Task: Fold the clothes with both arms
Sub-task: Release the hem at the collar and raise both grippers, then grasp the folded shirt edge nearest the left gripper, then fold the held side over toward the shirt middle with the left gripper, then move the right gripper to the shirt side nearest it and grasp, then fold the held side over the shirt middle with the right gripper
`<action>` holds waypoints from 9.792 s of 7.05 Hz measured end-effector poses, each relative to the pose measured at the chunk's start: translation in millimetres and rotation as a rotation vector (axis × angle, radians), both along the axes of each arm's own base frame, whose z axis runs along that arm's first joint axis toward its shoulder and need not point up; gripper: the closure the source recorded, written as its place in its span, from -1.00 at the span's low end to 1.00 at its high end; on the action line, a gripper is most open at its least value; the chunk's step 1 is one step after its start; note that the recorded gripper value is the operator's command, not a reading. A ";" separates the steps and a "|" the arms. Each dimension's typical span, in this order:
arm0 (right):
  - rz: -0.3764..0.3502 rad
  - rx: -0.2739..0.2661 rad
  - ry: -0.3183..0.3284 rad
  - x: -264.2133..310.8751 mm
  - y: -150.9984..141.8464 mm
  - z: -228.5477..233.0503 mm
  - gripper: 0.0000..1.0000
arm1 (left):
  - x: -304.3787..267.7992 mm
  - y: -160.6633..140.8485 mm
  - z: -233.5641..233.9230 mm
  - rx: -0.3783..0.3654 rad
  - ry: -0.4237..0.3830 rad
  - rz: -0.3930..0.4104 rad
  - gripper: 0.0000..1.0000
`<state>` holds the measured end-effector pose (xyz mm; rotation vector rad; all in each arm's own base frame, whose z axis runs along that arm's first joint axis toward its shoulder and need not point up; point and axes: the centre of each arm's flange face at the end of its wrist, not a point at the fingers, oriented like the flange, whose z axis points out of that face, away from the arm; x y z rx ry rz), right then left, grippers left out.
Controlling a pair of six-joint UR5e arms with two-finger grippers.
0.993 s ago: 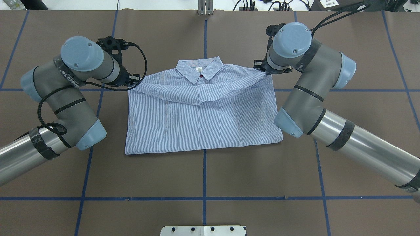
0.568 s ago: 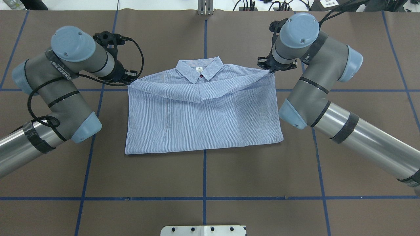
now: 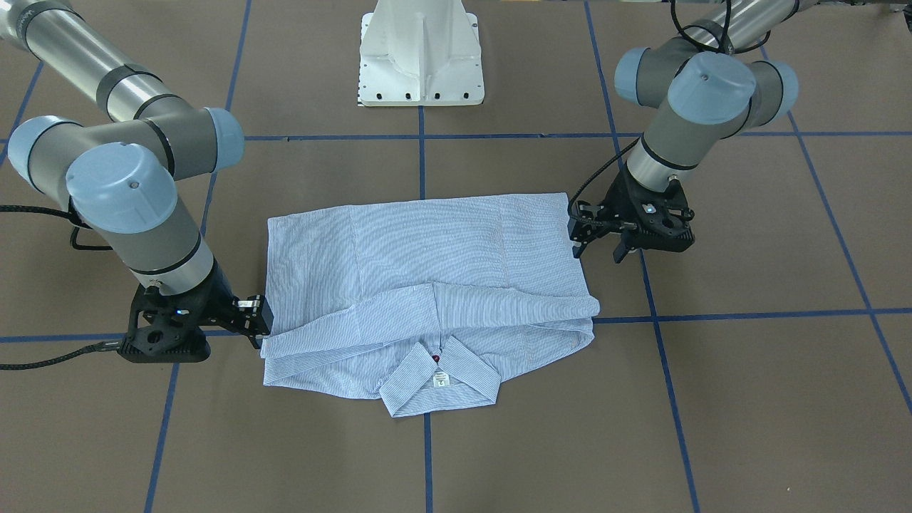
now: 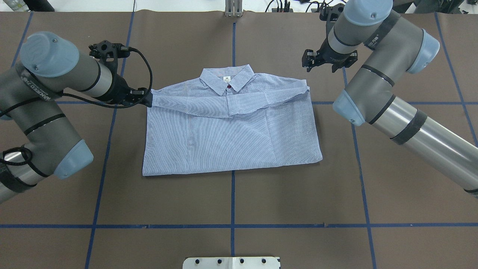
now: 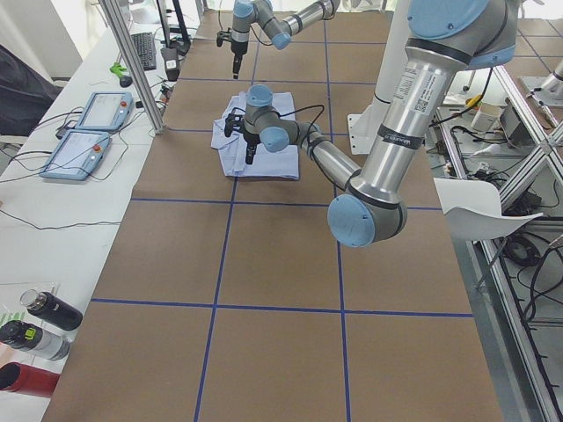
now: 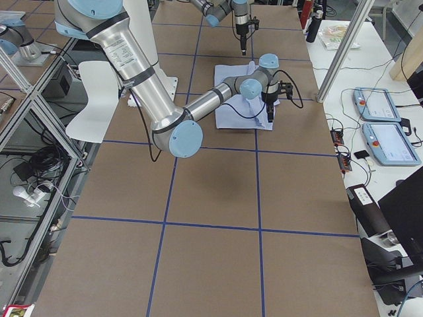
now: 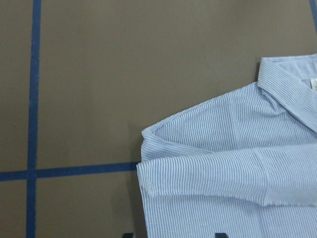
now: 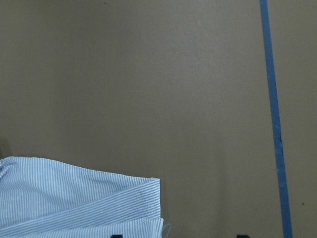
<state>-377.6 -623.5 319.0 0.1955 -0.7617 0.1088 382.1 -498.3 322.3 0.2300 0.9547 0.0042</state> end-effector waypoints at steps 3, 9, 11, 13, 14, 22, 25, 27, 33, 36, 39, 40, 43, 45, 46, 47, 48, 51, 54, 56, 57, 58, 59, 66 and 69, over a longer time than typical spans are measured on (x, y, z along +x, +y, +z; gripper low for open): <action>-0.015 0.010 0.006 8.9 -1.6 10.1 -1.00 | 41.5 63.4 38.6 -0.031 0.011 0.084 -1.00; -0.017 0.018 0.001 10.1 0.6 8.4 -1.00 | 75.2 114.0 60.4 -0.065 0.035 0.105 -0.43; -0.017 0.017 0.002 10.1 0.7 9.3 -1.00 | 78.3 118.6 59.0 -0.066 0.037 0.114 0.43; -0.017 0.017 0.002 10.2 0.8 10.0 -1.00 | 78.9 120.8 57.0 -0.068 0.042 0.119 1.00; -0.017 0.016 0.003 10.4 1.0 10.8 -1.00 | 79.4 122.1 56.0 -0.067 0.044 0.121 1.00; -0.016 0.014 0.008 8.2 2.0 12.6 -1.00 | -11.6 -27.7 117.7 0.074 -0.182 -0.011 1.00; -0.018 0.014 0.004 7.4 2.2 10.6 -1.00 | 2.5 -185.1 112.7 0.092 -0.277 -0.116 1.00; -0.017 0.014 0.000 7.5 2.0 7.9 -1.00 | 13.5 -255.9 72.1 0.106 -0.282 -0.172 0.78; 0.210 -0.212 -0.073 -129.9 78.1 -93.8 -0.96 | -20.1 -217.9 35.4 0.149 -0.079 -0.092 -1.00; 0.385 -0.402 -0.103 -188.3 154.1 -108.0 -0.72 | -11.3 -200.4 41.6 0.150 -0.065 -0.065 -1.00; 0.453 -0.373 -0.132 -217.7 210.0 -85.1 -0.44 | -10.5 -197.1 44.6 0.150 -0.064 -0.062 -1.00; 0.455 -0.369 -0.131 -219.0 216.3 -78.6 -0.40 | -11.2 -196.0 48.9 0.148 -0.068 -0.061 -1.00; 0.443 -0.367 -0.124 -227.4 228.8 -75.3 -0.36 | -12.0 -194.7 53.9 0.146 -0.072 -0.059 -1.00; 0.442 -0.360 -0.115 -232.6 233.9 -72.4 -0.05 | -12.1 -194.6 54.7 0.149 -0.074 -0.057 -1.00; 0.442 -0.358 -0.113 -233.6 234.3 -72.8 0.01 | -12.3 -194.5 55.1 0.150 -0.075 -0.055 -1.00; 0.441 -0.356 -0.112 -234.1 234.3 -73.3 0.01 | -12.6 -194.5 55.1 0.152 -0.076 -0.054 -1.00; 0.438 -0.353 -0.110 -234.5 234.8 -73.0 0.01 | -12.8 -194.5 55.1 0.152 -0.076 -0.054 -1.00; 0.437 -0.317 -0.091 -235.6 232.3 -68.9 0.43 | -13.4 -194.7 55.3 0.153 -0.077 -0.054 -1.00; 0.444 -0.306 -0.090 -237.2 230.4 -70.6 1.00 | -13.5 -194.5 54.2 0.155 -0.075 -0.053 -1.00; 0.446 -0.308 -0.101 -237.0 230.1 -76.8 1.00 | -13.6 -194.1 52.2 0.156 -0.072 -0.053 -1.00; 0.446 -0.308 -0.112 -231.9 229.3 -80.5 1.00 | -13.7 -193.9 51.6 0.156 -0.071 -0.053 -1.00; 0.445 -0.307 -0.135 -215.4 232.0 -82.9 1.00 | -13.7 -193.9 51.3 0.155 -0.071 -0.053 -1.00; 0.441 -0.308 -0.165 -190.5 246.3 -80.2 1.00 | -13.8 -193.8 51.1 0.155 -0.070 -0.054 -1.00; 0.429 -0.308 -0.142 -156.2 390.2 -89.9 -1.00 | -19.0 -186.2 55.4 0.155 -0.065 -0.058 -1.00; 0.312 -0.207 -0.075 -134.1 311.5 -118.3 -1.00 | -19.7 -184.5 48.8 0.160 -0.056 -0.057 -1.00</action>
